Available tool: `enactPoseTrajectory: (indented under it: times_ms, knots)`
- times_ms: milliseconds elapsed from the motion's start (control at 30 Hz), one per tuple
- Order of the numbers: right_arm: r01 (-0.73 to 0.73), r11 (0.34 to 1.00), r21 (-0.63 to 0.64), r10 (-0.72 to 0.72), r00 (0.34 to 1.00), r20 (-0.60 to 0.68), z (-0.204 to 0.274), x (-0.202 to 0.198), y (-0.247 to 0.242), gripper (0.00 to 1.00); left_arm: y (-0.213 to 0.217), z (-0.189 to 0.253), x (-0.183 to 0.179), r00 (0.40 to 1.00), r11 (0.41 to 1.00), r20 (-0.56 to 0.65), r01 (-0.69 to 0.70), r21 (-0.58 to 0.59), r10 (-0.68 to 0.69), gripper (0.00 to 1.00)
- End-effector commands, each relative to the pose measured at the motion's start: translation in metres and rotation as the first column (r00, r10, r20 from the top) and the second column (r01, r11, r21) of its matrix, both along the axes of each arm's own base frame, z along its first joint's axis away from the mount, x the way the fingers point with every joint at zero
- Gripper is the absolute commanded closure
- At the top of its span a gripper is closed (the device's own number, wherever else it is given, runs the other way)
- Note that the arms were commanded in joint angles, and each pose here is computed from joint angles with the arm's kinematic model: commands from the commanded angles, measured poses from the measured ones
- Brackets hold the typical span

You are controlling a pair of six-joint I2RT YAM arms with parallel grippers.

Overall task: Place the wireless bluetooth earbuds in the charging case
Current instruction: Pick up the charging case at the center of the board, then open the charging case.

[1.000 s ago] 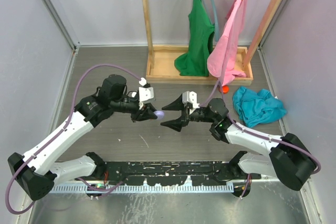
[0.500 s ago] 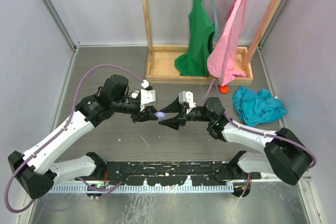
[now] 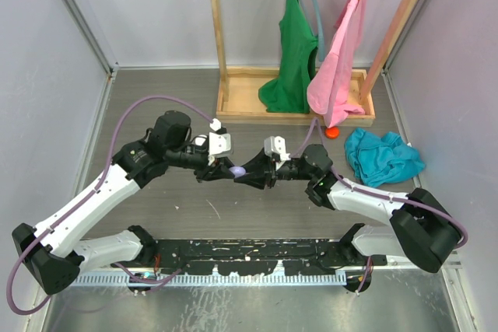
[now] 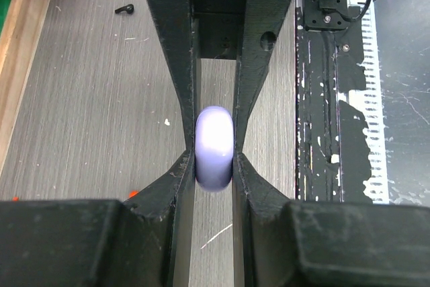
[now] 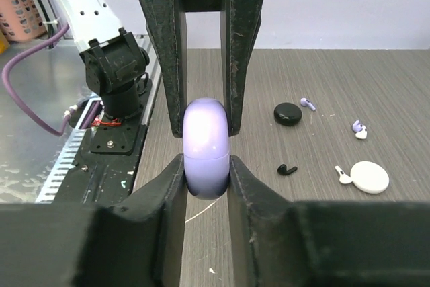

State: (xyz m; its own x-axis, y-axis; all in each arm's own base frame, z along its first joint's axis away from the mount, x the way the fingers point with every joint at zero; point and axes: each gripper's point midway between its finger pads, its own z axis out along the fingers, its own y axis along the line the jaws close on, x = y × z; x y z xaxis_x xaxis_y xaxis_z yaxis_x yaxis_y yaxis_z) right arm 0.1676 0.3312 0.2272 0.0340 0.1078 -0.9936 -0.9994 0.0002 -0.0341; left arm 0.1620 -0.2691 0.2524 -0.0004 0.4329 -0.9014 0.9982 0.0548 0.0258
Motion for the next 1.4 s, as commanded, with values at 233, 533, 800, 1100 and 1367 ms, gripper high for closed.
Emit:
enactPoseTrajectory:
  times_ms: [233,533,800,1100,1367]
  knots:
    - [0.04,0.994,0.1,-0.046,0.997,0.058,0.029,0.002,-0.004,0.95,-0.004,0.016,0.004,0.999,0.998,0.048,-0.02,-0.061,0.023,0.53]
    - [0.027,0.994,0.11,-0.031,0.999,0.041,0.029,-0.001,-0.003,0.96,-0.004,0.017,0.017,0.992,0.993,0.089,-0.085,-0.082,0.092,0.38]
    - [0.01,0.996,0.093,-0.014,0.999,0.04,0.021,-0.002,-0.002,0.95,-0.003,0.025,0.033,0.978,0.981,0.109,-0.165,-0.102,0.176,0.36]
    - [-0.013,0.998,0.06,0.01,0.999,0.047,0.009,-0.006,-0.002,0.95,0.002,0.038,0.043,0.958,0.96,0.121,-0.243,-0.137,0.26,0.37]
    - [-0.024,0.999,0.042,0.022,0.998,0.051,0.002,-0.007,-0.002,0.95,0.006,0.045,0.048,0.951,0.948,0.099,-0.276,-0.157,0.293,0.35]
